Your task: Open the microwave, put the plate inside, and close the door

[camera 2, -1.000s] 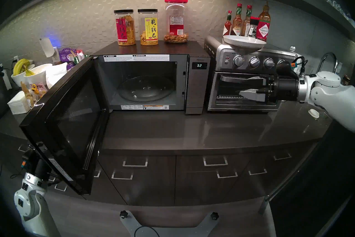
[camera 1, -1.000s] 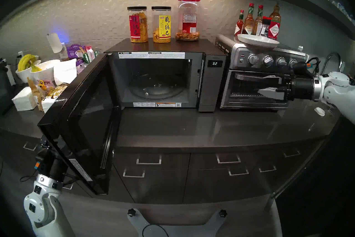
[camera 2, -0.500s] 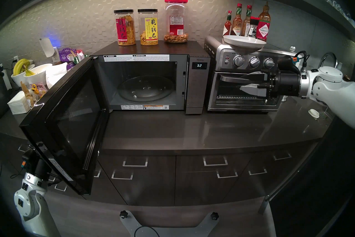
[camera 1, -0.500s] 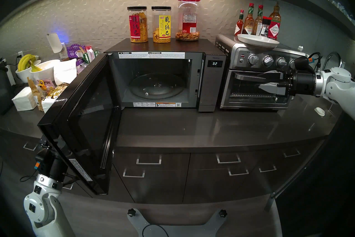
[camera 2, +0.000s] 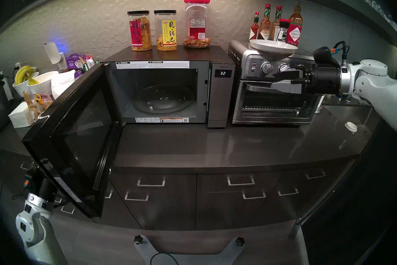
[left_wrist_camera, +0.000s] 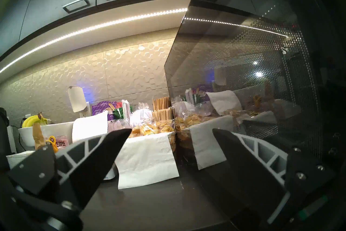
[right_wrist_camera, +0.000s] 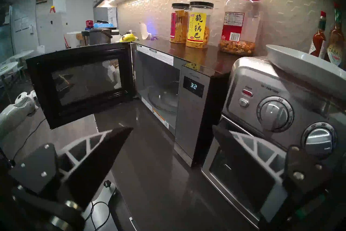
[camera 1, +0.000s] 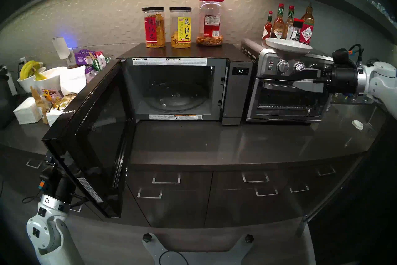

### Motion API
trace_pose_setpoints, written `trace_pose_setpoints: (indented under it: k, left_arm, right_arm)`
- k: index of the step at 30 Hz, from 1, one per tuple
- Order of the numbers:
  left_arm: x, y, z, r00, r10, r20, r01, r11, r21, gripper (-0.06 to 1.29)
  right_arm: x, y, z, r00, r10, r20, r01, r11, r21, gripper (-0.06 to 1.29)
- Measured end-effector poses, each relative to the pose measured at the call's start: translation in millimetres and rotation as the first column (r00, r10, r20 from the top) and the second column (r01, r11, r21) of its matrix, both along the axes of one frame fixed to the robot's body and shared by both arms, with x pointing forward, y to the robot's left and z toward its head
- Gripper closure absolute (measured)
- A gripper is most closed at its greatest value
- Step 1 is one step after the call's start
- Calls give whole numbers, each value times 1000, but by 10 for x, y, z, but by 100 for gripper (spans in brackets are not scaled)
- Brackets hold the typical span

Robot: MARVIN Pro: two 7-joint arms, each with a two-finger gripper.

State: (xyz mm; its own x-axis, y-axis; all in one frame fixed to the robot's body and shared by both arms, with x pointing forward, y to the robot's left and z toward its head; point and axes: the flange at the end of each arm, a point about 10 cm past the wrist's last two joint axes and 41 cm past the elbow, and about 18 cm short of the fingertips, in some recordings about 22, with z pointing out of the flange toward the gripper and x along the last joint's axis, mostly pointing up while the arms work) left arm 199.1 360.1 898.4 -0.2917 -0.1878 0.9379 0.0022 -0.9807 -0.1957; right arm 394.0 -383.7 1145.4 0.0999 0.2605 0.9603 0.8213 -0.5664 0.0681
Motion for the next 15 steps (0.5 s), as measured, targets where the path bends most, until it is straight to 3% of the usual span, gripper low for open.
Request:
trace_pose_setpoints:
  k: [15]
  left_arm:
    - [0, 0, 0, 1000, 0, 0, 0, 1000, 0, -2]
  right_arm:
    - [41, -157, 480, 996, -90, -25, 91, 996, 9, 0]
